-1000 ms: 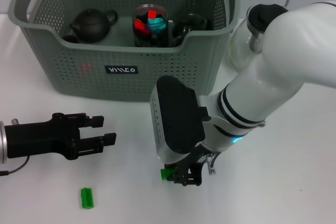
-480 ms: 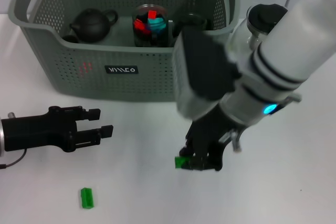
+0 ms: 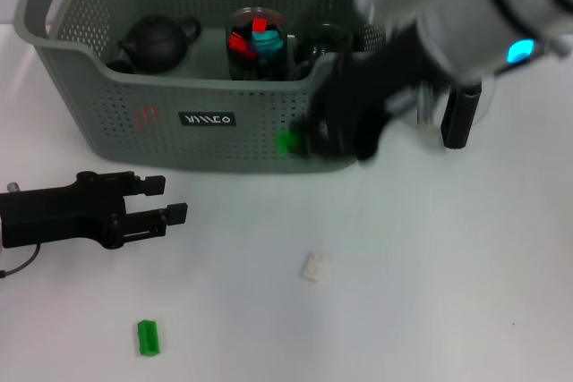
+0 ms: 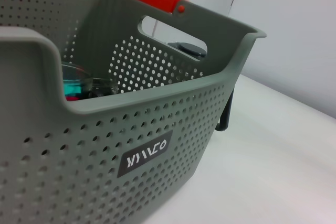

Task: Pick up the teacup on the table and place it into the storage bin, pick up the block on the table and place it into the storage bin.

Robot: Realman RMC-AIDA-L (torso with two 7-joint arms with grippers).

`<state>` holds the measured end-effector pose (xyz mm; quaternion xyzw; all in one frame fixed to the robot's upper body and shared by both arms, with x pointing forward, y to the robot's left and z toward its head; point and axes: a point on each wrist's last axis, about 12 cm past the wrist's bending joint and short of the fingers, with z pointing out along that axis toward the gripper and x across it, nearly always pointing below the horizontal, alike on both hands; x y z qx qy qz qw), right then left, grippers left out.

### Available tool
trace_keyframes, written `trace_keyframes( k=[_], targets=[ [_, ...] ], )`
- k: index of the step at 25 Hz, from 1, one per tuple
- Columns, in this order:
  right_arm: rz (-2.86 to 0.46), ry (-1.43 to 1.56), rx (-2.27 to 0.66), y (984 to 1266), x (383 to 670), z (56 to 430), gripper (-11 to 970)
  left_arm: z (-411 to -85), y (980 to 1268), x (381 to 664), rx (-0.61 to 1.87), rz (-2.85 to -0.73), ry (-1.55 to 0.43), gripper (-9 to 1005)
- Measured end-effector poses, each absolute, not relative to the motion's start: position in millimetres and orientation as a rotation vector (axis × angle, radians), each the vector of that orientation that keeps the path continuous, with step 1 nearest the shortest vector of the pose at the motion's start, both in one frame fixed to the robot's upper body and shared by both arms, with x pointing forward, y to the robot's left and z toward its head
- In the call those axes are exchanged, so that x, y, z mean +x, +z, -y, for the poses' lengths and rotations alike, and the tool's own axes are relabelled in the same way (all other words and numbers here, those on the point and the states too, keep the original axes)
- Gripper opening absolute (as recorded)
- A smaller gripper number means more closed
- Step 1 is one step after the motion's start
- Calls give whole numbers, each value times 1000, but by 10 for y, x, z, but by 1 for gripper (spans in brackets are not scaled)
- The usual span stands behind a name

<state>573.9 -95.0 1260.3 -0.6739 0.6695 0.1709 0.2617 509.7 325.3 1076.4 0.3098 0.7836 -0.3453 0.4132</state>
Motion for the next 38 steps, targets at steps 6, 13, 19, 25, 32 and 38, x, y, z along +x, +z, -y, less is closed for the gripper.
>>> trace_keyframes(
  k=[6,13,19,25,32,38],
  targets=[
    [-1788,460,-1608,12895,5909,970,257,-3253,10762,5108,776,-1972,-863,615],
    [-1877,478,-1232,12985,6269,881,268,-3258,10757,5128,767,-1977,-845,615],
    [-1997,426,-1185,12633,6637,622,278,-3244,10740,5136,765,-1985,-838,615],
    [-2048,331,-1144,12433,6839,476,288,-3235,10736,5134,765,-1984,-841,615],
    [-2111,272,-1066,12367,6916,472,300,-3233,10736,5134,765,-1984,-841,615],
    [-2148,256,-1043,12220,6933,499,310,-3226,10731,5130,765,-1985,-843,615]
  ],
)
